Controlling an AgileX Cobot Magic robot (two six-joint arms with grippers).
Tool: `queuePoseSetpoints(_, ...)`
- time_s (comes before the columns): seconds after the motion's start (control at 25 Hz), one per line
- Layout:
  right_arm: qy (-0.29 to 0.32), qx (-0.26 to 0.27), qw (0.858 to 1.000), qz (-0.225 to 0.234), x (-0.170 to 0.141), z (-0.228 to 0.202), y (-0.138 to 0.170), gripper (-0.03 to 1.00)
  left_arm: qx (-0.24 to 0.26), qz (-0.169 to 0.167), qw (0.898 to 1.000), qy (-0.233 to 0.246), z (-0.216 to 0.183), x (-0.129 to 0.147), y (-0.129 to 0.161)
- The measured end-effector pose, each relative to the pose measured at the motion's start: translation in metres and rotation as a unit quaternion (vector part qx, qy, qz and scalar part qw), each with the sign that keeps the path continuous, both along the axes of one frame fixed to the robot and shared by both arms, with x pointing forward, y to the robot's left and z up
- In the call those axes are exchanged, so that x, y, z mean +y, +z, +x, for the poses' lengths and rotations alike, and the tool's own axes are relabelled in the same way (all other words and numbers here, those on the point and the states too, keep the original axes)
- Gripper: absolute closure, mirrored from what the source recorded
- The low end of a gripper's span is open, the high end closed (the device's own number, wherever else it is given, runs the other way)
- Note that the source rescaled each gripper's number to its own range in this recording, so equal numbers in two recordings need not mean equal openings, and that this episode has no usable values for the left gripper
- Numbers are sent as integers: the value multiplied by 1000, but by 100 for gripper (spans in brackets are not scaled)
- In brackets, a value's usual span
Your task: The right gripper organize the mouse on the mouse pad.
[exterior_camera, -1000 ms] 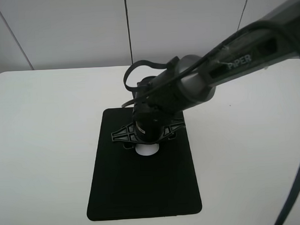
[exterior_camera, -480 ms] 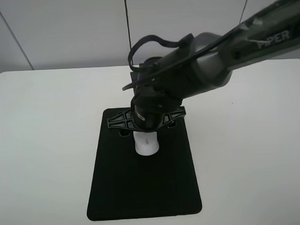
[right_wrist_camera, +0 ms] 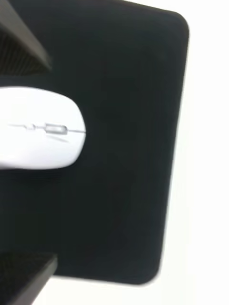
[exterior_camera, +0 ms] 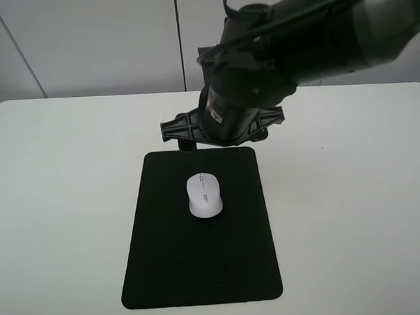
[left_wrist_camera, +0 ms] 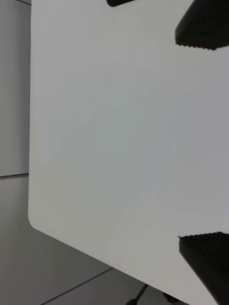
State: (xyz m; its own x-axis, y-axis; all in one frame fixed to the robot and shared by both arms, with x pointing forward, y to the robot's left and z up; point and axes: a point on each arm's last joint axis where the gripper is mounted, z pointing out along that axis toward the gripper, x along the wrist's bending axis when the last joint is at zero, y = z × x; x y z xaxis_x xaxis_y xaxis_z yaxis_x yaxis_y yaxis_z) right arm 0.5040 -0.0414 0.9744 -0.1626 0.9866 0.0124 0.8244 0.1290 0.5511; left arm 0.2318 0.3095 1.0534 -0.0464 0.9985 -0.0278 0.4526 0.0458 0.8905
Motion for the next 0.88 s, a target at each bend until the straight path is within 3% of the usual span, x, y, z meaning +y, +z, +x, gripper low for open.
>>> queuePoseSetpoints(0.4, -21, 51, 998, -41, -71, 24, 9, 36, 0, 0, 1000, 0, 0, 0, 0)
queuePoseSetpoints(0.88, -146, 76, 986, -1, -206, -8, 28, 36, 0, 0, 1000, 0, 0, 0, 0)
